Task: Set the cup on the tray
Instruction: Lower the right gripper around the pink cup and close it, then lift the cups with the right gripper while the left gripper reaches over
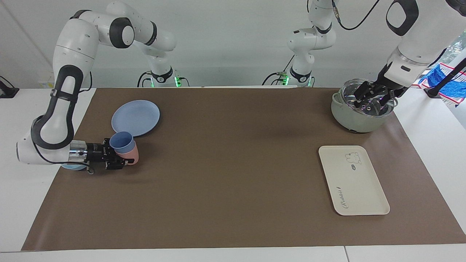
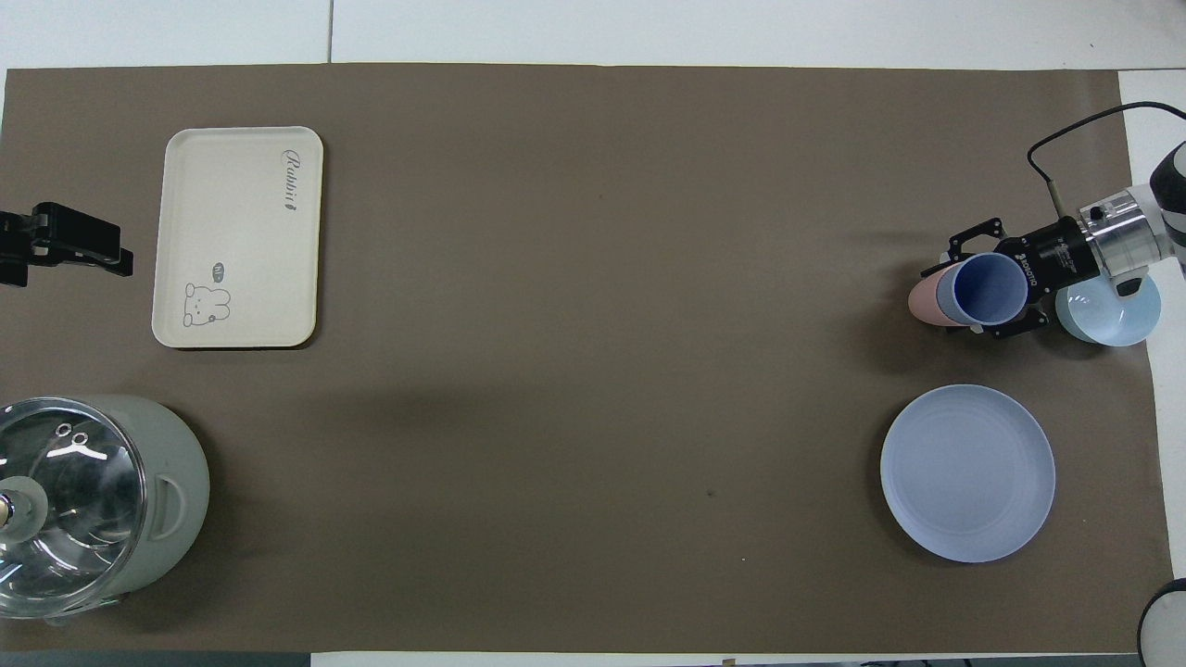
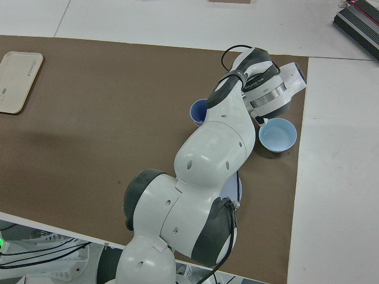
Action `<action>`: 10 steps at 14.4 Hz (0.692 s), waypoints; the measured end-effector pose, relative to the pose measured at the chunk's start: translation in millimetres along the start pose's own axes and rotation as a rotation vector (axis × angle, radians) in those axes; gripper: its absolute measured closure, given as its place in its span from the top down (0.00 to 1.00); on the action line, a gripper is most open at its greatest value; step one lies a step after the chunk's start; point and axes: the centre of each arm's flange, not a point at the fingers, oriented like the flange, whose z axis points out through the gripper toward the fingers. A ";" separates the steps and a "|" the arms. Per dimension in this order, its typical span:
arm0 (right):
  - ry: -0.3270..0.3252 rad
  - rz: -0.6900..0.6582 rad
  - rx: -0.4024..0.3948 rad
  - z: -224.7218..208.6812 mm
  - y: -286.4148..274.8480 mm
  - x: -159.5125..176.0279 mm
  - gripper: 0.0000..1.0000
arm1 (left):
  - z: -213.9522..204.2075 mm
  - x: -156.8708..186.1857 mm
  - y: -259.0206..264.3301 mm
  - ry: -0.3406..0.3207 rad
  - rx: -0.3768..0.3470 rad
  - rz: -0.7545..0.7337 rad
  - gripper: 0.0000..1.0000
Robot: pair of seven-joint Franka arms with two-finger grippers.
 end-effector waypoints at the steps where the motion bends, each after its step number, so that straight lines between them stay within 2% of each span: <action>1: -0.014 0.010 0.021 -4.2 -2.6 -8.2 0.78 | 0.0 0.0 0.0 0.000 0.000 0.000 1.00; 4: -0.061 0.071 0.083 -14.6 -15.9 -41.2 0.78 | 0.0 0.0 0.0 0.000 0.000 0.000 1.00; 6: -0.093 0.095 0.086 -6.9 -28.8 -65.5 0.78 | 0.0 0.0 0.0 0.000 0.000 0.000 1.00; 8: -0.119 0.123 0.065 21.6 -50.5 -101.5 0.78 | 0.0 0.0 0.0 0.000 0.000 0.000 1.00; 10: -0.086 0.166 0.070 58.1 -80.6 -146.1 0.78 | 0.0 0.0 0.0 0.000 0.000 0.000 1.00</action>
